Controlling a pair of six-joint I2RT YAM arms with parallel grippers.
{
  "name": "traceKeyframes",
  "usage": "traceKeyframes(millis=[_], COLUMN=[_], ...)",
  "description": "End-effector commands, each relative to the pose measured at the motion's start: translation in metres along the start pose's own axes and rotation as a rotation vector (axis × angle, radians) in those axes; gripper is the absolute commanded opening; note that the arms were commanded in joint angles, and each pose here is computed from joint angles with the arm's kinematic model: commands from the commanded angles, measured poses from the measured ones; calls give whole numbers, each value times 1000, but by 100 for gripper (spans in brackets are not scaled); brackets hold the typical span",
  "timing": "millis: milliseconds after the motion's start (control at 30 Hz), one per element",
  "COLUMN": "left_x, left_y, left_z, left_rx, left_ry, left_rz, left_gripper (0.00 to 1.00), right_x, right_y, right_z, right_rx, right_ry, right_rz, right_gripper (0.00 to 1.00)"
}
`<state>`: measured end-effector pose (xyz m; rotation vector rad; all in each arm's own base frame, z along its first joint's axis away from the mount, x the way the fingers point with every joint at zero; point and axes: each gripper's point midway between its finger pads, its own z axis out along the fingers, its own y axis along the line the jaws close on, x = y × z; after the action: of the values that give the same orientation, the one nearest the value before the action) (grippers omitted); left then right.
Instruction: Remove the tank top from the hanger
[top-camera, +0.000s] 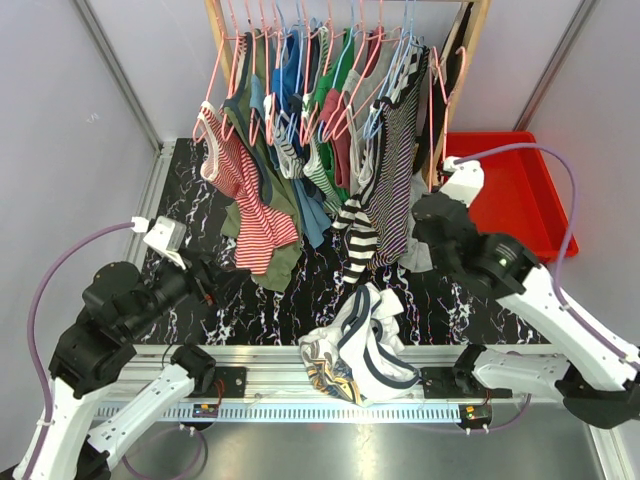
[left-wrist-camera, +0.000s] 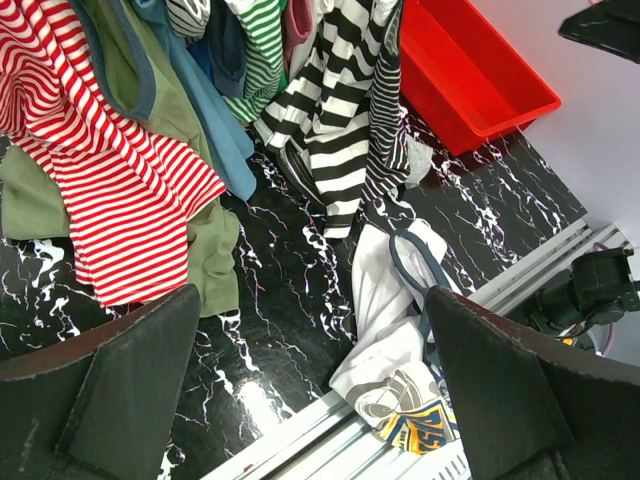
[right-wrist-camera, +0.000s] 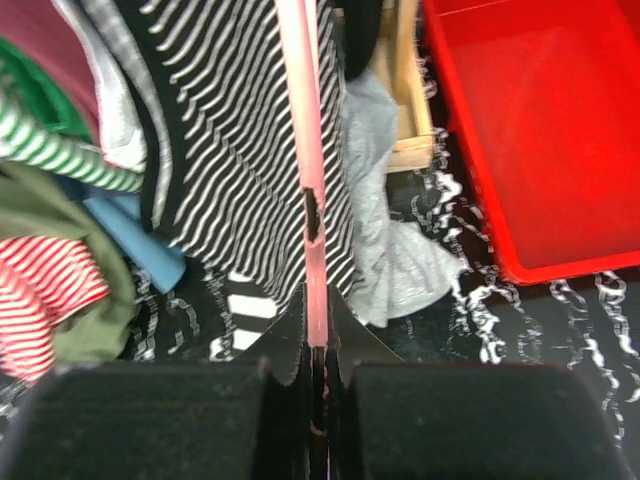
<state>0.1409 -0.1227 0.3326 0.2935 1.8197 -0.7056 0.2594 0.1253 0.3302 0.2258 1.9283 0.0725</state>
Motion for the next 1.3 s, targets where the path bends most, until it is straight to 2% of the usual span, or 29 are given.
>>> traceKeyframes(millis=[0, 233, 433, 833, 1033, 1267], left_x=[-9, -4, 0, 10, 10, 8], left_y=[-4, -5, -4, 0, -2, -7], left_z=[1, 3, 1, 3, 8, 9], left_rx=[25, 41, 43, 42, 56, 76], left_ry=[-49, -52, -59, -61, -54, -52], left_rz=[12, 13, 23, 21, 11, -5], left_gripper=[99, 99, 99, 99, 99, 99], right_x=[-19, -46, -51, -63, -70, -72], right_y=[-2, 26, 29, -14, -36, -34], right_z=[7, 25, 28, -31, -53, -64], right_rx=[87, 129, 166, 74, 54, -31], right_ry=[-70, -119, -103, -37, -31, -22], right_rz=[31, -25, -46, 55, 35, -1], right_gripper=[0, 0, 0, 0, 0, 0])
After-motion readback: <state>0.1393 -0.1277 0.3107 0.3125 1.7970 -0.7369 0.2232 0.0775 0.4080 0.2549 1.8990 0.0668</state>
